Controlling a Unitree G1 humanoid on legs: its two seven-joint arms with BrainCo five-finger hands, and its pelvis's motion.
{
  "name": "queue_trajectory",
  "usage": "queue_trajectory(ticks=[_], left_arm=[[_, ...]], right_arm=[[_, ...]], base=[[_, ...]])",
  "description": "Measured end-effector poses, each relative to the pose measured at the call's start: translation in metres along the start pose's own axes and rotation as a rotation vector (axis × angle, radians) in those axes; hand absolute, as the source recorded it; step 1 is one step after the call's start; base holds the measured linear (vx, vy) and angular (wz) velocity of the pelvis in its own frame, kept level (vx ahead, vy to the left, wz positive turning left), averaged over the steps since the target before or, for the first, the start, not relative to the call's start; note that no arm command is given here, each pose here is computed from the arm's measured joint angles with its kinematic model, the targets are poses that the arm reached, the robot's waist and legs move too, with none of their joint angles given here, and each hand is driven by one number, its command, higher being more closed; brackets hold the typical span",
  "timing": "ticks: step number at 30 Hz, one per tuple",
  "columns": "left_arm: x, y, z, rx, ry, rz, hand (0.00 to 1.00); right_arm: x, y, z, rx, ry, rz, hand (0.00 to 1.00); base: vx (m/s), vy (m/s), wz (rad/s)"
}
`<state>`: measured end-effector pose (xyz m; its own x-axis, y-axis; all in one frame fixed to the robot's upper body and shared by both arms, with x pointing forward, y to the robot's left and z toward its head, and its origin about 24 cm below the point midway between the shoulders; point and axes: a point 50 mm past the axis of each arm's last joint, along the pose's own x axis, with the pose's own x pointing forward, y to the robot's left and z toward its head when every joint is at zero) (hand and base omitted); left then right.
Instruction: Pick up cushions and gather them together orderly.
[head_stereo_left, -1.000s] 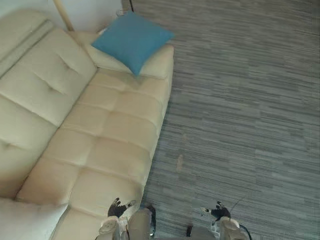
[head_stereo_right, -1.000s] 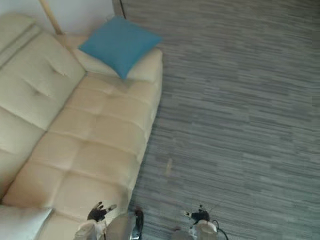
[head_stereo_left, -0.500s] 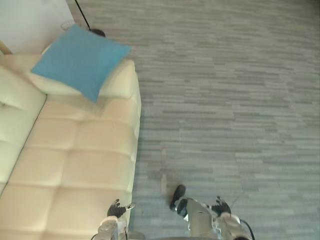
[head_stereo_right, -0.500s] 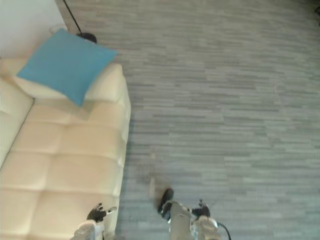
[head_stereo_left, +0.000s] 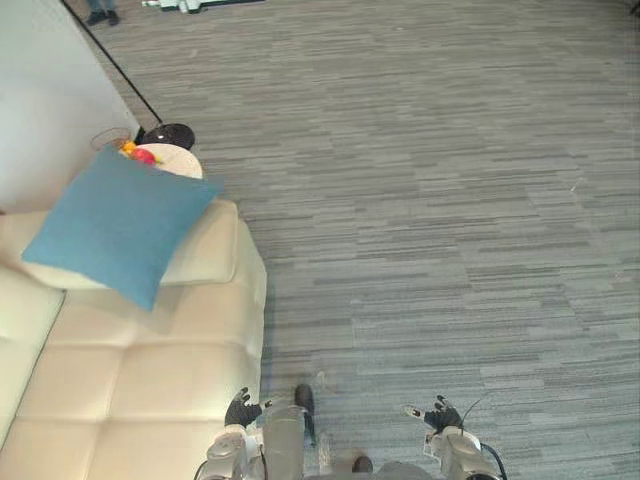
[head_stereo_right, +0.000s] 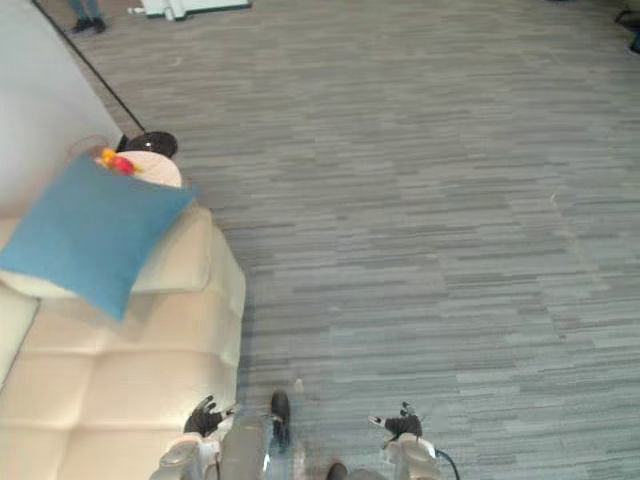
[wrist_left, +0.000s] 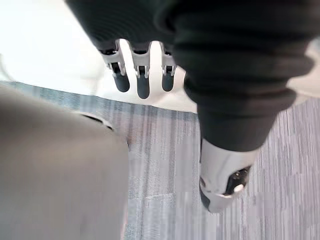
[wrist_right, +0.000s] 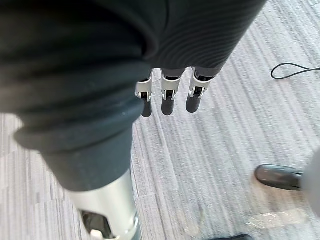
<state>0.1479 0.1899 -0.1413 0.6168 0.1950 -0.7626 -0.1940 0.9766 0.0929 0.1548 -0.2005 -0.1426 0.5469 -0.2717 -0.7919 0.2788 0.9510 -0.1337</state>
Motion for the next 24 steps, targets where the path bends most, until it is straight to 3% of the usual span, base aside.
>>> queue_trajectory(ticks=[6,11,14,20,24], left_arm=[[0.0,0.001,-0.011,0.082,0.056,-0.031,0.0],[-0.001,-0.004,-0.01,0.092,0.053,-0.043,0.0],[-0.001,-0.006,-0.01,0.081,0.051,-0.046,0.0],[-0.004,-0.013,-0.012,-0.065,0.043,-0.016,0.0],[-0.003,-0.012,-0.005,-0.081,0.01,-0.009,0.0]], right_arm=[[-0.003,-0.015,-0.019,-0.021,0.056,-0.028,0.0],[-0.002,-0.014,-0.012,-0.019,0.026,-0.021,0.0],[-0.004,-0.014,-0.019,-0.014,0.045,-0.025,0.0],[-0.008,-0.023,-0.023,-0.002,0.034,-0.051,0.0],[-0.01,-0.012,-0.027,0.024,0.039,-0.026,0.0]], base=[[0.58,0.143,0.37],[0.43,-0.082,0.65],[0.4,-0.312,1.05],[0.32,-0.325,1.12],[0.24,-0.153,1.02]])
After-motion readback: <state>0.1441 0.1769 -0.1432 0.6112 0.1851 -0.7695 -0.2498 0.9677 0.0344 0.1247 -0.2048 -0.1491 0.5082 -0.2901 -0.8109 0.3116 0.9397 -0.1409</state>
